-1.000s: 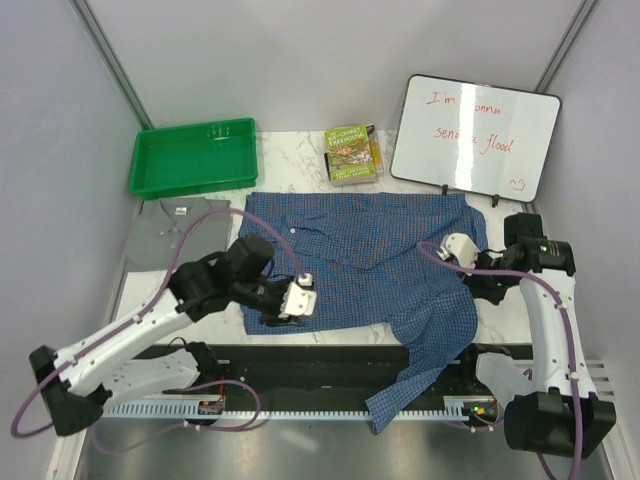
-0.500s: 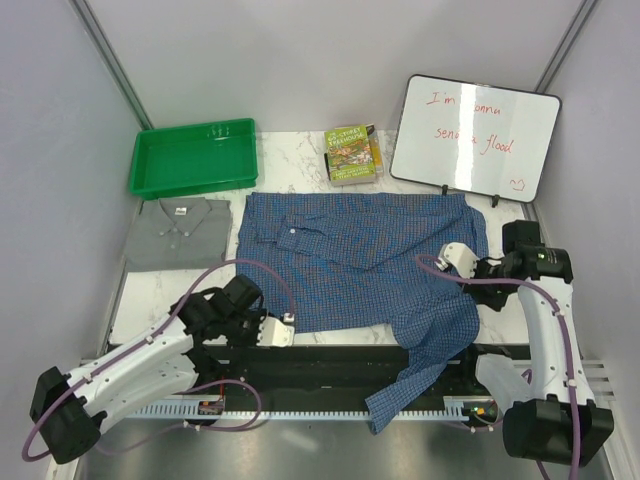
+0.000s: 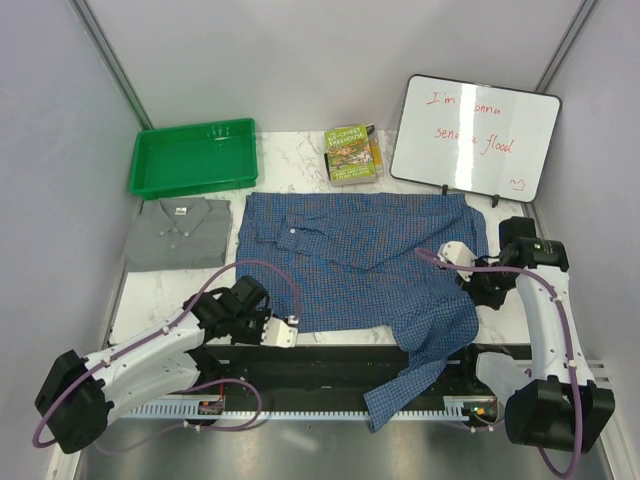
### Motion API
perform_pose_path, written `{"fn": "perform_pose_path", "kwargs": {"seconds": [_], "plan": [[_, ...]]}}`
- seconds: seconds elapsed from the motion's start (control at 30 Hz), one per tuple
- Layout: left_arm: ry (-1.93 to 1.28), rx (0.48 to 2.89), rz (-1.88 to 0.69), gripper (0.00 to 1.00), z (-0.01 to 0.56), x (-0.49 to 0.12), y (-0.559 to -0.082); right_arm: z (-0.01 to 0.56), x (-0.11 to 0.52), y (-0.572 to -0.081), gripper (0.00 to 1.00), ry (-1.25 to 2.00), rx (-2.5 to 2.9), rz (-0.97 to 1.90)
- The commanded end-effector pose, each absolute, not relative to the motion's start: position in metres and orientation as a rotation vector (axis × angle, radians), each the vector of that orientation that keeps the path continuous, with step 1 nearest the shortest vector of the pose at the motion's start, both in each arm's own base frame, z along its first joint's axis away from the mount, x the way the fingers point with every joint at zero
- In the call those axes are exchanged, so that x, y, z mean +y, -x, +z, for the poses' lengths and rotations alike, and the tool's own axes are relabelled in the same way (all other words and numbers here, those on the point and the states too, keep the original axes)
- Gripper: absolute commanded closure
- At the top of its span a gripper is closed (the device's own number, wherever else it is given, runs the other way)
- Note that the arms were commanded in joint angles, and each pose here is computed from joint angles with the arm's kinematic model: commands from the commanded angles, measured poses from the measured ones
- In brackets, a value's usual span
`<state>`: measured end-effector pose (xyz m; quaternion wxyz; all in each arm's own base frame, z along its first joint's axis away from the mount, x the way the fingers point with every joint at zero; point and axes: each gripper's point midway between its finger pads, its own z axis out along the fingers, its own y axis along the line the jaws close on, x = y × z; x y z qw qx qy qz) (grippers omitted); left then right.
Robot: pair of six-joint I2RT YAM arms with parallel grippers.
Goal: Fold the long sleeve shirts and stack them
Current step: Fold the shirt
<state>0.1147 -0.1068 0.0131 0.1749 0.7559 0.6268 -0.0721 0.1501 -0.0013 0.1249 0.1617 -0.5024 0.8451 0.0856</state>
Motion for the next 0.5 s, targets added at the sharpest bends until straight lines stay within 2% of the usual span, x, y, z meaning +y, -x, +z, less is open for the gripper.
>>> {"fn": "perform_pose_path", "kwargs": {"seconds": [0.0,0.07,0.17,0.23,0.33,0.47], "plan": [[-2.184,1.731,-0.226,0.70,0.006,-0.107,-0.114,0.127,0.002,-0.135,1.00,1.459,2.447,0.324],[-2.187,1.736,-0.250,0.84,0.007,-0.107,-0.111,0.126,0.000,-0.134,1.00,1.480,2.446,0.314],[-2.205,1.764,-0.273,0.97,0.009,-0.101,-0.103,0.126,-0.003,-0.126,1.00,1.527,2.451,0.309],[-2.239,1.746,-0.342,0.98,0.018,-0.099,-0.089,0.125,-0.007,-0.122,1.00,1.542,2.448,0.260],[-2.236,1.662,-0.316,0.98,0.034,-0.101,-0.093,0.126,-0.011,-0.120,1.00,1.560,2.436,0.212],[-2.229,1.688,-0.326,0.98,0.047,-0.095,-0.092,0.129,-0.013,-0.122,1.00,1.579,2.415,0.182]]}}
